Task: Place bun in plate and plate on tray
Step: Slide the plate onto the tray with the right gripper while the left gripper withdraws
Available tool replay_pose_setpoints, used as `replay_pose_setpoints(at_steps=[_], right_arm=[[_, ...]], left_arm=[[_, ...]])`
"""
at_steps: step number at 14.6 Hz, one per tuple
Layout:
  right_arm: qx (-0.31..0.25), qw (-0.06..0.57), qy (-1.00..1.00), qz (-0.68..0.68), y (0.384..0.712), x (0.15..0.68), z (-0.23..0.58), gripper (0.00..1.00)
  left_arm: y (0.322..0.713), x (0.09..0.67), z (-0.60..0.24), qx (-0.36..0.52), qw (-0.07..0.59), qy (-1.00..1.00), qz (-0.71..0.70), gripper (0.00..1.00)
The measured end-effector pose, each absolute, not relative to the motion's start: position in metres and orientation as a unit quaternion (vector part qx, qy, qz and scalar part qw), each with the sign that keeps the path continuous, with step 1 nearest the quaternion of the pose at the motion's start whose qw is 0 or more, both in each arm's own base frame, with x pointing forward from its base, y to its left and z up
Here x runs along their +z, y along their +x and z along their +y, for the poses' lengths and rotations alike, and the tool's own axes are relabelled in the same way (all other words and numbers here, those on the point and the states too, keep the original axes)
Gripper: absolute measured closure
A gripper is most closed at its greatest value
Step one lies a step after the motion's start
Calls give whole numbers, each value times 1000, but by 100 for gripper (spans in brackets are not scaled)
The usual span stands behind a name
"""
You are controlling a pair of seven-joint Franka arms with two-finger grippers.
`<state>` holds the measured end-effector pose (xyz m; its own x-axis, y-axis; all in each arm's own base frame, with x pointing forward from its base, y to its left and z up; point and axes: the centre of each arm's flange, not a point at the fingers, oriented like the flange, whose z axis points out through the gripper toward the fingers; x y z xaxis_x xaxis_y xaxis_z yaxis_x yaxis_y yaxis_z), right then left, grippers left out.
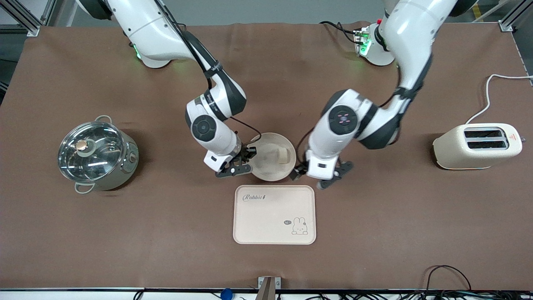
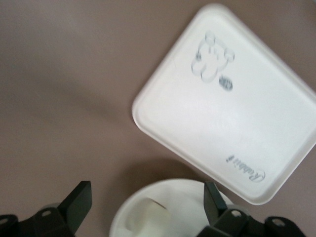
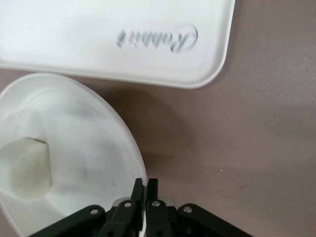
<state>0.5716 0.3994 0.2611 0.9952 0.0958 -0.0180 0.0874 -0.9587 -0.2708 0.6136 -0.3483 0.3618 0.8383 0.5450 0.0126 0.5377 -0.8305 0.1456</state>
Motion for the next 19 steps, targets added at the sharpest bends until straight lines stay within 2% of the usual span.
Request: replay_pose_setpoints(at_steps=[4,9,11,14,17,19], right_arm=[[-6,161,-987,-25,599,280,400,96],[-35,175,-983,49,675,217,364,96],[-48,182,-978,87,695,193,355,96],[-61,196,-973,108,711,184,357,96],[-63,201,-971,114,713,182,359,95],[-63,200,-971,115,713,178,359,80]], left_arm=[[632,448,-255,55,32,979,192,0],[616,538,-164,35,-26,994,96,0],[607,568,-136,29,-40,997,67,0],[590,603,-95,22,-54,998,22,0],[575,626,-68,14,-44,999,8,0],[566,632,-59,0,-43,999,4,0]])
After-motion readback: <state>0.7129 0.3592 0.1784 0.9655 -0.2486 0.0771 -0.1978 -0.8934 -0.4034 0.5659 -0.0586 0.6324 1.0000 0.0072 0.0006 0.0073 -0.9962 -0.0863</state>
